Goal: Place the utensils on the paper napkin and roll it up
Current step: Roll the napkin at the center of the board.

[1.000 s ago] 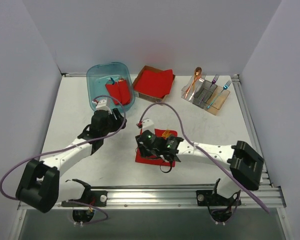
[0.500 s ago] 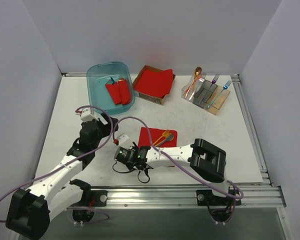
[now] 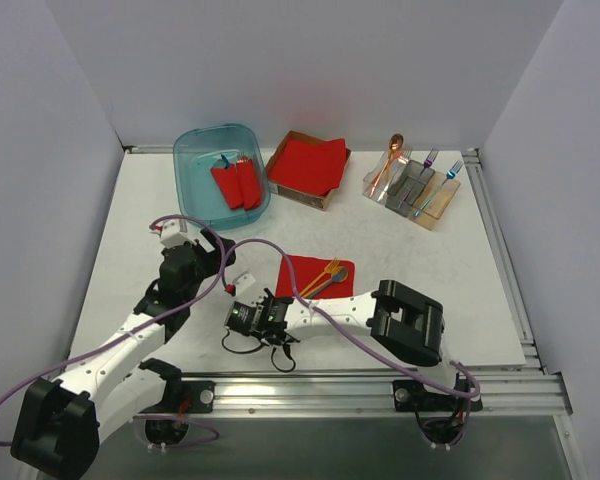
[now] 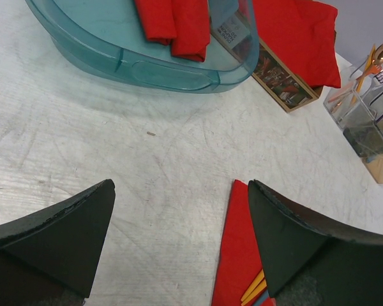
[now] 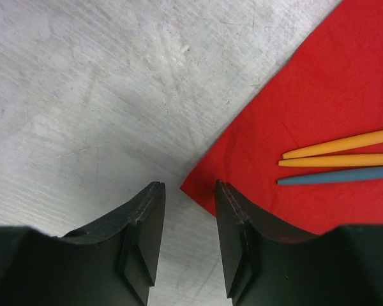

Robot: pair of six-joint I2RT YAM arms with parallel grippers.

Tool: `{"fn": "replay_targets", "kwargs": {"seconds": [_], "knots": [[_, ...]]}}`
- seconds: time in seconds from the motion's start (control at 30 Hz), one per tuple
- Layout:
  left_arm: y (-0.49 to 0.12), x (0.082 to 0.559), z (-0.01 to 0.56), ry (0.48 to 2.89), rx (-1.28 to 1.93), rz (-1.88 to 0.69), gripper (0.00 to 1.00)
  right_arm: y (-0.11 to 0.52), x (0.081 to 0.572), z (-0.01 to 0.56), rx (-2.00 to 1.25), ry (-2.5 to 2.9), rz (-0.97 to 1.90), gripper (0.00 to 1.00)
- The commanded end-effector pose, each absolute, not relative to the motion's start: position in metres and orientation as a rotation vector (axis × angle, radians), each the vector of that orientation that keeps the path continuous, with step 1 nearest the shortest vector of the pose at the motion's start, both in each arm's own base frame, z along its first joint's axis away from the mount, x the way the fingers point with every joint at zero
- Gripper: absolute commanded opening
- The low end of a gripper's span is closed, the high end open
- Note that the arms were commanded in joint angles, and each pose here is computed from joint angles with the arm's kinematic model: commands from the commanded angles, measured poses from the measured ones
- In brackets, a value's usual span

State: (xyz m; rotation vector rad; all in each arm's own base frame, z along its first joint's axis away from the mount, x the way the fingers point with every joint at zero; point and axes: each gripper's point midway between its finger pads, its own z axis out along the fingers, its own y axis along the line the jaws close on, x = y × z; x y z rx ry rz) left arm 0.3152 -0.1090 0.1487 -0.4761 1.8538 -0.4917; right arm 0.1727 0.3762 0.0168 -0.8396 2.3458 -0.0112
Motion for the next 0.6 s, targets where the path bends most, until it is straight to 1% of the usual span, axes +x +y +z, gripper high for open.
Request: {"fn": "replay_targets", "kwargs": {"seconds": [0.0,0.1,0.2,0.23,0.3,0.43,0.57], "knots": [[-0.111,0.325,0.167,1.791,-0.489,-0.524,0.94,0.373,0.174,0.023,-0.818,2.330,-0.065,0.36],[-0.113,0.325,0.167,1.797,-0.483,-0.531,0.94,0.372,0.173,0.021,-0.819,2.329,-0.089,0.33],[-0.114,0.326,0.166,1.801,-0.482,-0.533,0.94,0.367,0.176,0.019,-0.812,2.321,-0.133,0.27],[-0.114,0.326,0.167,1.799,-0.481,-0.536,0.94,0.367,0.176,0.019,-0.809,2.320,-0.135,0.23],[-0.115,0.326,0.167,1.799,-0.478,-0.538,0.94,0.367,0.177,0.020,-0.804,2.312,-0.136,0.21],[-0.119,0.326,0.167,1.806,-0.450,-0.550,0.94,0.369,0.182,0.029,-0.778,2.291,-0.130,0.12],[-0.122,0.328,0.166,1.819,-0.437,-0.555,0.94,0.372,0.189,0.044,-0.737,2.270,-0.081,0.07]]}}
